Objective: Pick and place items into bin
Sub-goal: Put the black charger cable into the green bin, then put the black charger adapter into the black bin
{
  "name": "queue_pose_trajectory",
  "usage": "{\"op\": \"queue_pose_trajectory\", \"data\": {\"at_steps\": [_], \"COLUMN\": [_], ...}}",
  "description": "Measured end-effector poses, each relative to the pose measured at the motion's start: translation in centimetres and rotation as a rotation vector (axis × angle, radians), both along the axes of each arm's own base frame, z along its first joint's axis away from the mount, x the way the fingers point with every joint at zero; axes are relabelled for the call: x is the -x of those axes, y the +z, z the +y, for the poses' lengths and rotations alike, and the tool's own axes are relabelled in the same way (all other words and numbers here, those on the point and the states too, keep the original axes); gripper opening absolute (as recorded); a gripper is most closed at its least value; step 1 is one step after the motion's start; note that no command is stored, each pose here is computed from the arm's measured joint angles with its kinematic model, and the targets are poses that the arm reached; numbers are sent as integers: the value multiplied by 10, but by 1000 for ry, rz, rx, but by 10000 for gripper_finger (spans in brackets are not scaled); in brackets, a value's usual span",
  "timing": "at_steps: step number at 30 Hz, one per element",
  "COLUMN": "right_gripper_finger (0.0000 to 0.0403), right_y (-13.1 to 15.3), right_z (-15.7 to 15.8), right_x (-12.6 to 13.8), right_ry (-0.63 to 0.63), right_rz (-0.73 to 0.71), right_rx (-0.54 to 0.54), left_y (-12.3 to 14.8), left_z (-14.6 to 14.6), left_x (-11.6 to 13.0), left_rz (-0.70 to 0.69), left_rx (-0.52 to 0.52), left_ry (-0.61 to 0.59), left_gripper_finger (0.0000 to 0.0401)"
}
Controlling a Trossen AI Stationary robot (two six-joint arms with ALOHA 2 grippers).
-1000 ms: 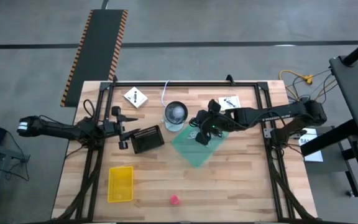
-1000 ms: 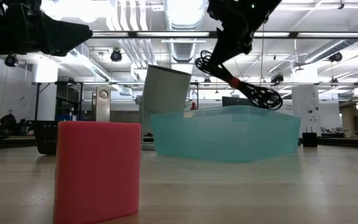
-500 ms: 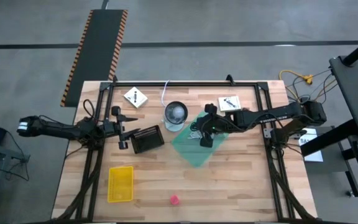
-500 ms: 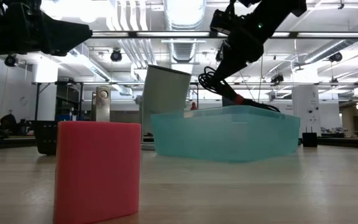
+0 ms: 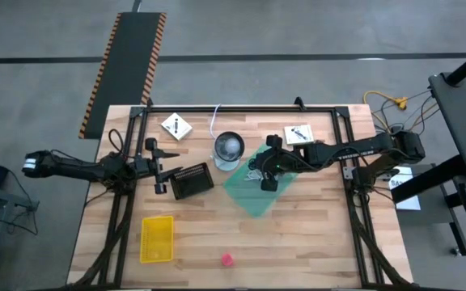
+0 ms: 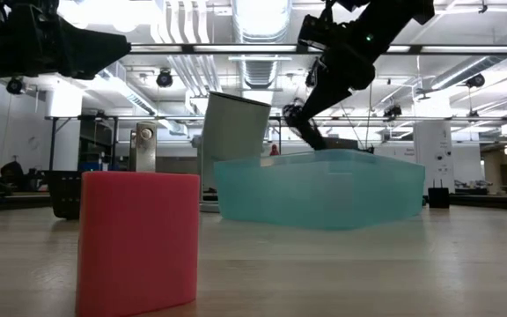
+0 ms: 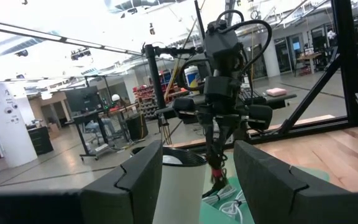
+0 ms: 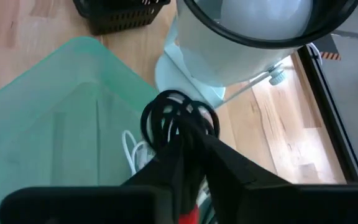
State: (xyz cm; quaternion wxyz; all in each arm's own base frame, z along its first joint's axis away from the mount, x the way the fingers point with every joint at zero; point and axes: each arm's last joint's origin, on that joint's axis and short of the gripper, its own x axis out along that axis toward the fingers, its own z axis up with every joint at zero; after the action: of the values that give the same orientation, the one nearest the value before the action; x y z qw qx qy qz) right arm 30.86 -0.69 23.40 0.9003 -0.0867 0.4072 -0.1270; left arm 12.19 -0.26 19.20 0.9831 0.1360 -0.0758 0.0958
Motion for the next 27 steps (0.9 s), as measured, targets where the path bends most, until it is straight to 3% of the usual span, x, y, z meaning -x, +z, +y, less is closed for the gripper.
{"op": "queue_pose_trajectory", "data": {"at_steps": [12,27], "right_gripper_finger": [131,151], "right_y": [0,10], "right_z": [0,-17], "right_x": [0,17], "right_ry": [-49,-210], "right_rz": [-15,-41], "right_rx": [-36,-59], "left_y": [0,0], "left_z": [0,0], "left_x": [0,0], "left_rz": [0,0], "left_rx": [0,0], "left_ry": [0,-1], "left_gripper_finger": [183,183]}}
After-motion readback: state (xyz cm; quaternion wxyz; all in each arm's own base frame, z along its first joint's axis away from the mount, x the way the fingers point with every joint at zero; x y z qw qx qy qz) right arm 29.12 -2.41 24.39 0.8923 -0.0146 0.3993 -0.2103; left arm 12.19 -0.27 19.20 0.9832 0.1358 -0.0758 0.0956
